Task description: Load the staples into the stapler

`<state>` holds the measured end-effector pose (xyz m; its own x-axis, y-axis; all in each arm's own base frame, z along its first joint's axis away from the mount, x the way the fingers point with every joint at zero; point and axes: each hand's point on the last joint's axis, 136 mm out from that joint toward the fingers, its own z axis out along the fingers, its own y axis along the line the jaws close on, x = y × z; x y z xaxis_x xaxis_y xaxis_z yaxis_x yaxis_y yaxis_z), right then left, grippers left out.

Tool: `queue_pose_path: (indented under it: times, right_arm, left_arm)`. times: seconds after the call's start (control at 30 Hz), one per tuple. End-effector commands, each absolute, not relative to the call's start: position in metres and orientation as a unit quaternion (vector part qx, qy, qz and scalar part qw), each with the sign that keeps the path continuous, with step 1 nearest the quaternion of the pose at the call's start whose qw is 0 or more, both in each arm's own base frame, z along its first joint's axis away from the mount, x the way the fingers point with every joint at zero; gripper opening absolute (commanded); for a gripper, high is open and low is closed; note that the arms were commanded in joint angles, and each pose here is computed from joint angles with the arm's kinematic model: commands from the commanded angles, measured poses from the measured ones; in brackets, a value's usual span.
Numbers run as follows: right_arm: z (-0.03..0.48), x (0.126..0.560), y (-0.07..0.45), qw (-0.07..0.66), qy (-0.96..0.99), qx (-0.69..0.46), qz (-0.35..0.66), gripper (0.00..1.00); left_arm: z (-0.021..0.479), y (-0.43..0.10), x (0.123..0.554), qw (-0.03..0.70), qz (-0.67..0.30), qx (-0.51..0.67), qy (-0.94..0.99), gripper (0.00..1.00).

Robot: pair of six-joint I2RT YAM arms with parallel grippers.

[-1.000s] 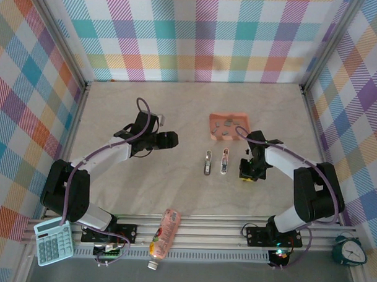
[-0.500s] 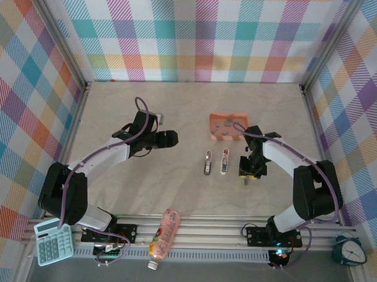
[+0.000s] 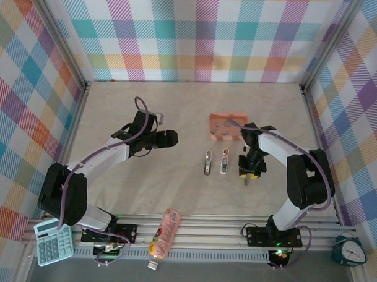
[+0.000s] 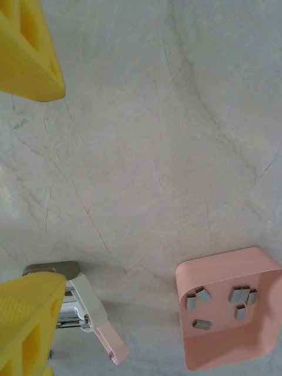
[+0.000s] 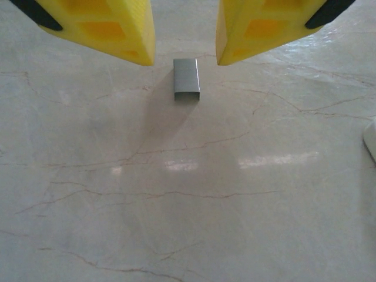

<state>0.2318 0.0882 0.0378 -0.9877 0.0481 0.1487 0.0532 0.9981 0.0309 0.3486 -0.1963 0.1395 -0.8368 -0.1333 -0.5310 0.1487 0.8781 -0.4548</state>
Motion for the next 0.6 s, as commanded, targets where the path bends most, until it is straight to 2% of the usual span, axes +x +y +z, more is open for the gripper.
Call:
queue_pose_path:
  times: [0.0, 0.57]
  right_arm:
    - [0.035, 0.233, 0.092, 0.084, -0.996, -0.015, -0.025, 0.33]
    - [0.012, 0.226, 0.094, 0.108, -0.994, -0.014, -0.028, 0.3]
  left_arm:
    - [0.14, -0.194, 0.348, 0.283, -0.253, 0.002, 0.925, 0.76]
    - [0.131, -0.196, 0.349, 0.271, -0.253, 0.001, 0.929, 0.76]
